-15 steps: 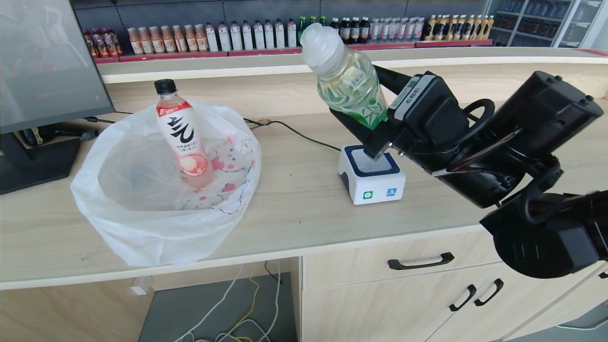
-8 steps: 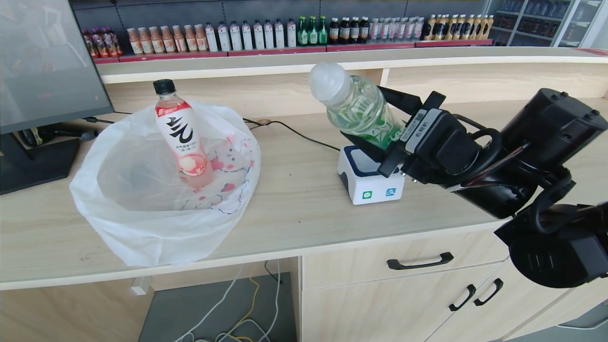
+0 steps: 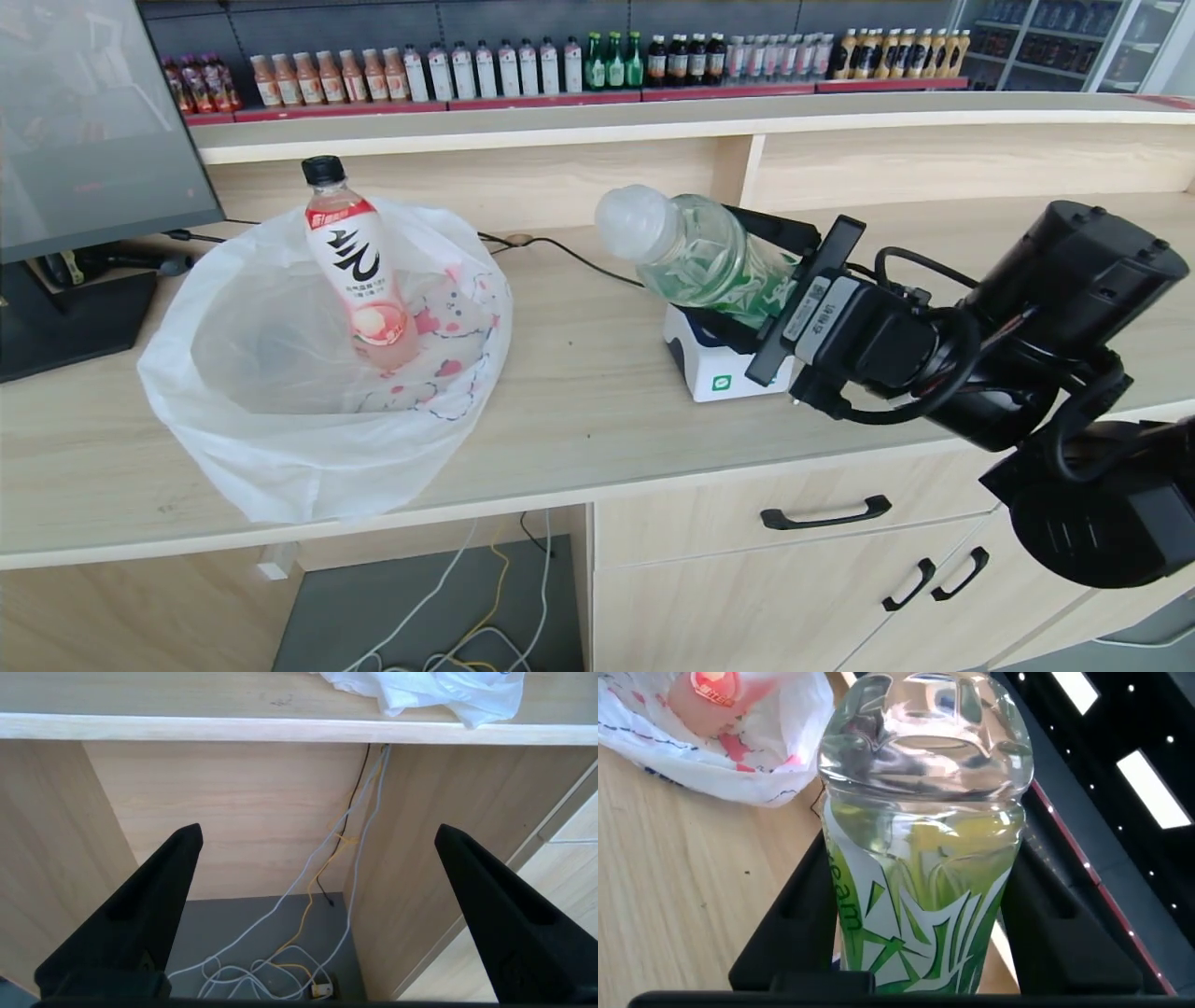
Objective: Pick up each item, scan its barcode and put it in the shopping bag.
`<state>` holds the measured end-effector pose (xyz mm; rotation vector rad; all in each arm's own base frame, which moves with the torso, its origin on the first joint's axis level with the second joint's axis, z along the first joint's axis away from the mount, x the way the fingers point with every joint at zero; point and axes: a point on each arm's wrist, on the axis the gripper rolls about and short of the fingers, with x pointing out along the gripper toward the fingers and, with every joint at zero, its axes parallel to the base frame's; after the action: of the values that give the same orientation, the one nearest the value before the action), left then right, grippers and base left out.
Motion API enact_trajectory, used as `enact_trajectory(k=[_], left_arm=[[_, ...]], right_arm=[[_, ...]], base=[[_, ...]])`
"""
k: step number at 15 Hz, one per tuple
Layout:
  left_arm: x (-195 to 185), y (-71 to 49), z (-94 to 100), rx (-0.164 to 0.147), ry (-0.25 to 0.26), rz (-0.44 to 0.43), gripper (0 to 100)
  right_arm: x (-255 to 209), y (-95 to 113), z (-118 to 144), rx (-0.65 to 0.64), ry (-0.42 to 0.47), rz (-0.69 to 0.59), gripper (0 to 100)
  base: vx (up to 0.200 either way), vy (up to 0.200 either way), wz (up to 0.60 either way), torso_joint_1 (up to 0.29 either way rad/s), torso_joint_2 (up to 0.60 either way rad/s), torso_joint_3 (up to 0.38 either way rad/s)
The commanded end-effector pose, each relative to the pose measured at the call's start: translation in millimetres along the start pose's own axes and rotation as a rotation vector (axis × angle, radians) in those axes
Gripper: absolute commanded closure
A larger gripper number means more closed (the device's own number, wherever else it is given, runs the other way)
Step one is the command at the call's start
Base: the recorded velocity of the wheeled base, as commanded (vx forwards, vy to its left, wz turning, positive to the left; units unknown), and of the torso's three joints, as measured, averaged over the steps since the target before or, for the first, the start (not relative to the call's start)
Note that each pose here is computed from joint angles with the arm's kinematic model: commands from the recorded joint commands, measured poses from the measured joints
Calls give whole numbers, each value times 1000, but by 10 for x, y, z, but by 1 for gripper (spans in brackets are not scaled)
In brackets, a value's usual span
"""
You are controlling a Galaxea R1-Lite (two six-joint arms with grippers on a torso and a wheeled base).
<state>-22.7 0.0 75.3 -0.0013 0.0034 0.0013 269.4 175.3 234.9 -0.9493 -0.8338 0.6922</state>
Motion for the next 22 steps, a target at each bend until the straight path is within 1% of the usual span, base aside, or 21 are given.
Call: enact_trajectory(k=[1,3,5,9,12,15,17,22], left_arm=[[0,0,0,0,0,0,0],[0,0,0,0,0,0,0],[0,0,0,0,0,0,0],[0,0,0,0,0,0,0],[0,0,0,0,0,0,0],[0,0,0,0,0,0,0],[0,0,0,0,0,0,0],[0,0,0,0,0,0,0]], right_arm=[[9,46,-56,2,2,18,100],[25,82,-87,-9,-6,33,100],[38,121,-106,-22,-33,58,100],[18,93,-156,-29,-21,53,100],[50,5,-169,-47,-36,30,100],[-27,-71,-292,-62,-12,25,100],[-64,-82,-343,-63,-14,36,100],[-49,-107,-352,-53,-4,52,100]], base=[[0,0,0,0,0,0],[0,0,0,0,0,0],[0,0,0,0,0,0],[0,0,0,0,0,0],[0,0,0,0,0,0],[0,0,0,0,0,0],[0,0,0,0,0,0],[0,0,0,0,0,0]])
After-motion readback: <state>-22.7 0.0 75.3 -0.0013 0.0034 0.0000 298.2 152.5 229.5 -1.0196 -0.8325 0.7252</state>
